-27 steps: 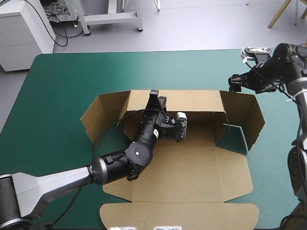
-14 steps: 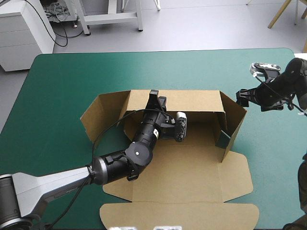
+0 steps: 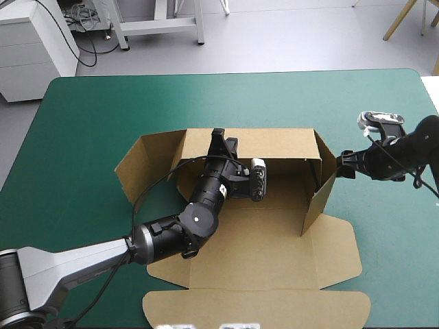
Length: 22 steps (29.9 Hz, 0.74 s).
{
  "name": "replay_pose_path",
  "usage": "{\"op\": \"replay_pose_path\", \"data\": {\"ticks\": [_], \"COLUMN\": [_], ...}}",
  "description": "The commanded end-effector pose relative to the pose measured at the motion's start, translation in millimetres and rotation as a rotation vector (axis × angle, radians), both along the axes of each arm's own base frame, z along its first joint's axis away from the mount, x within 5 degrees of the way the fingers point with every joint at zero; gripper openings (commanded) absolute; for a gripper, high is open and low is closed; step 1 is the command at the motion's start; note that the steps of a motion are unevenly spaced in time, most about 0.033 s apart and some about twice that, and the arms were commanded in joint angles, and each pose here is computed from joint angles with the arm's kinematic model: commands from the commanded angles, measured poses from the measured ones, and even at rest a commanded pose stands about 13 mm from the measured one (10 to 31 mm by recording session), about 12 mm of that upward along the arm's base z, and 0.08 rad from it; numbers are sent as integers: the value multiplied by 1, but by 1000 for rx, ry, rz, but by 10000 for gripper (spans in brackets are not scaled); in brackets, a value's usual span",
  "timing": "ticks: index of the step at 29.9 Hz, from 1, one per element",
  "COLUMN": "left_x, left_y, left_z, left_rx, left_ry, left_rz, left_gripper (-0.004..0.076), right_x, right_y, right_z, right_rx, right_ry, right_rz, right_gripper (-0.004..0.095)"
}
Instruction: Fold the box
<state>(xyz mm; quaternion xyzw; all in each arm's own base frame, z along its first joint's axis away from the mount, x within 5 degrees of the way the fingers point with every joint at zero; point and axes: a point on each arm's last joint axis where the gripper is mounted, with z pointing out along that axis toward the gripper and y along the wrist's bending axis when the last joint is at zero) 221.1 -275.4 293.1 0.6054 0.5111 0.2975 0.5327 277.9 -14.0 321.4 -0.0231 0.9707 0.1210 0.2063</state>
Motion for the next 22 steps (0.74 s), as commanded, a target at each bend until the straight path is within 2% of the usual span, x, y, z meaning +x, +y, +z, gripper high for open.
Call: {"op": "replay_pose_path", "data": {"ticks": [1, 4, 9, 11, 17, 22], "left_x": [-1, -1, -1, -1, -1, -1], "left_y": [5, 5, 5, 5, 5, 5], "left_z": [29, 29, 29, 29, 29, 29], "left_rx": [-26, -25, -25, -25, -25, -25], "left_ry": [-123, -124, -124, -124, -124, -124], "left_rz": [-5, -6, -6, -6, -6, -6], "left_gripper": [-10, -10, -10, -10, -10, -10], "right_x": [-18, -30, -45, -48, -41, -40], "right_y": [1, 4, 17, 20, 25, 48], "right_z": [7, 1, -8, -13, -23, -27], "right_rx": [-5, 3, 98, 115, 92, 68], "right_ry": [-87, -110, -173, -207, -343, -389], "right_rz": [-15, -16, 41, 62, 99, 182], "right_gripper": [796, 796, 796, 796, 796, 796]}}
